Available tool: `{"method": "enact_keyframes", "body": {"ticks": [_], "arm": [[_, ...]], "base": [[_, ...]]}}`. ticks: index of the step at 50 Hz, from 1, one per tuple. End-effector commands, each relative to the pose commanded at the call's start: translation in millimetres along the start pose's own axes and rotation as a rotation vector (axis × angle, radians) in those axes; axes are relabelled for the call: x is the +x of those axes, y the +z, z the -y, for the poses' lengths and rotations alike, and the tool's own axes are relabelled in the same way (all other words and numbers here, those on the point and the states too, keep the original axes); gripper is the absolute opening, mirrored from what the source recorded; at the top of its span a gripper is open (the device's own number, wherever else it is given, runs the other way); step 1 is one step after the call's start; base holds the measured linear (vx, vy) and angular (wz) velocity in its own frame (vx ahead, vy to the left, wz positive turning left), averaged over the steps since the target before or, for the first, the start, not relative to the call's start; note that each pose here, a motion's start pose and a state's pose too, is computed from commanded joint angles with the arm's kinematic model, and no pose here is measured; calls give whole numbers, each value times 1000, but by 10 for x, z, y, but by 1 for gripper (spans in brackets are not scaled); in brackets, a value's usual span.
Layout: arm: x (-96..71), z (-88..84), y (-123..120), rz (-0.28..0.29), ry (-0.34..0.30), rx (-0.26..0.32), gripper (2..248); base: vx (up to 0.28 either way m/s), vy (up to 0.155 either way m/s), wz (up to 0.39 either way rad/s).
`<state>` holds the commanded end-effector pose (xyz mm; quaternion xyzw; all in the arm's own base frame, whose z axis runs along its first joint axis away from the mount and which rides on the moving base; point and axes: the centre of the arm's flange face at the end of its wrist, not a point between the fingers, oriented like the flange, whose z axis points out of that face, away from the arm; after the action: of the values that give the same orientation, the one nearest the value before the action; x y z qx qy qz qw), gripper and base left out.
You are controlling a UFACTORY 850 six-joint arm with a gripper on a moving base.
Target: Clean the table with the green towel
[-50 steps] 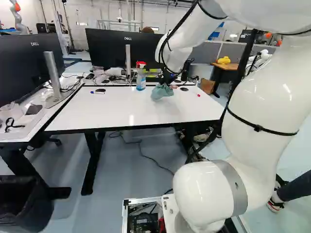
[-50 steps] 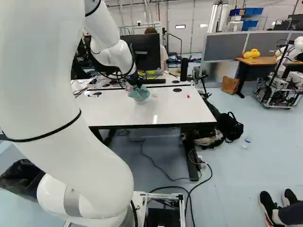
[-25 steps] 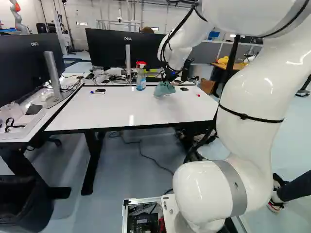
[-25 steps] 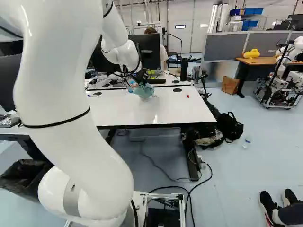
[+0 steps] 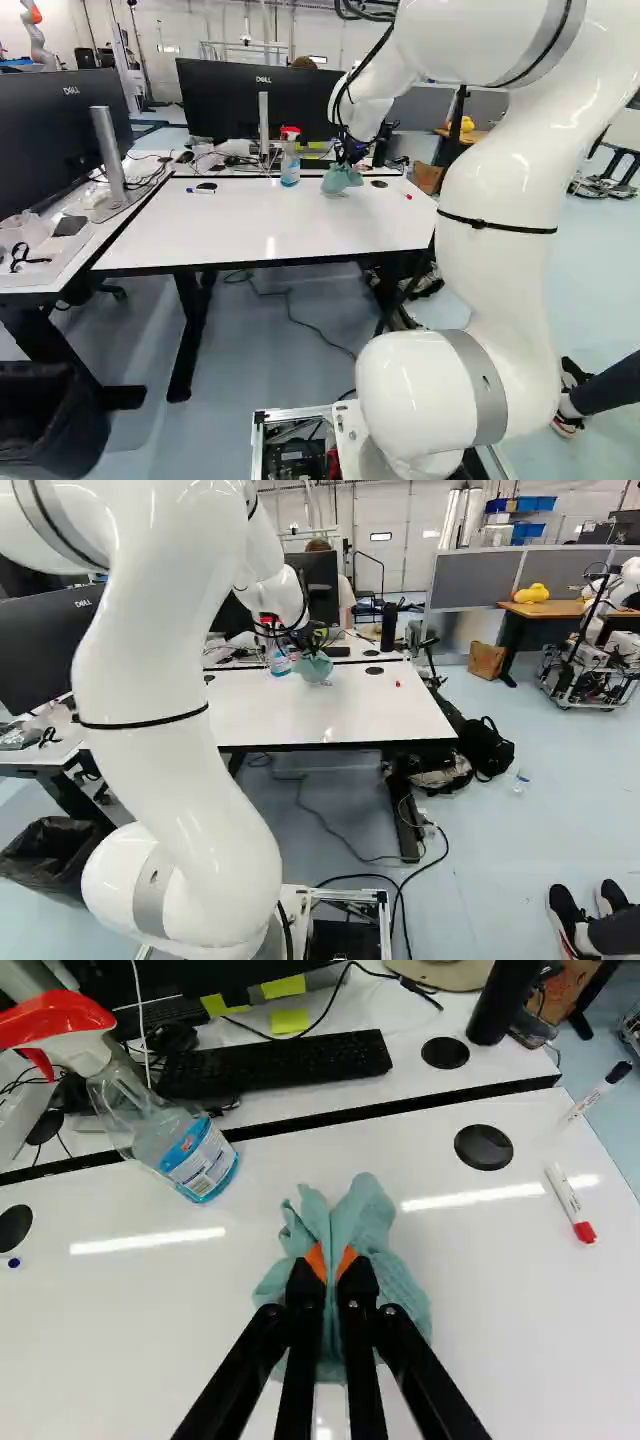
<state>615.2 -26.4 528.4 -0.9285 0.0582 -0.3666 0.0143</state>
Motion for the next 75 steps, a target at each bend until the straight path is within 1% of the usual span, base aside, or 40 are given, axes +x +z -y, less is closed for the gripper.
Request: {"method": "enact_keyframes", "body": {"ticks": [20, 42, 61, 75], "arm": [[246, 127, 281, -20, -12, 13, 29], [481, 157, 555, -43, -13, 16, 29], [426, 104, 752, -22, -8, 10, 29], [333, 86, 912, 3, -7, 7, 29]], "base": [[0, 0, 0], [0, 0, 0], [0, 0, 0], [0, 0, 0]]}}
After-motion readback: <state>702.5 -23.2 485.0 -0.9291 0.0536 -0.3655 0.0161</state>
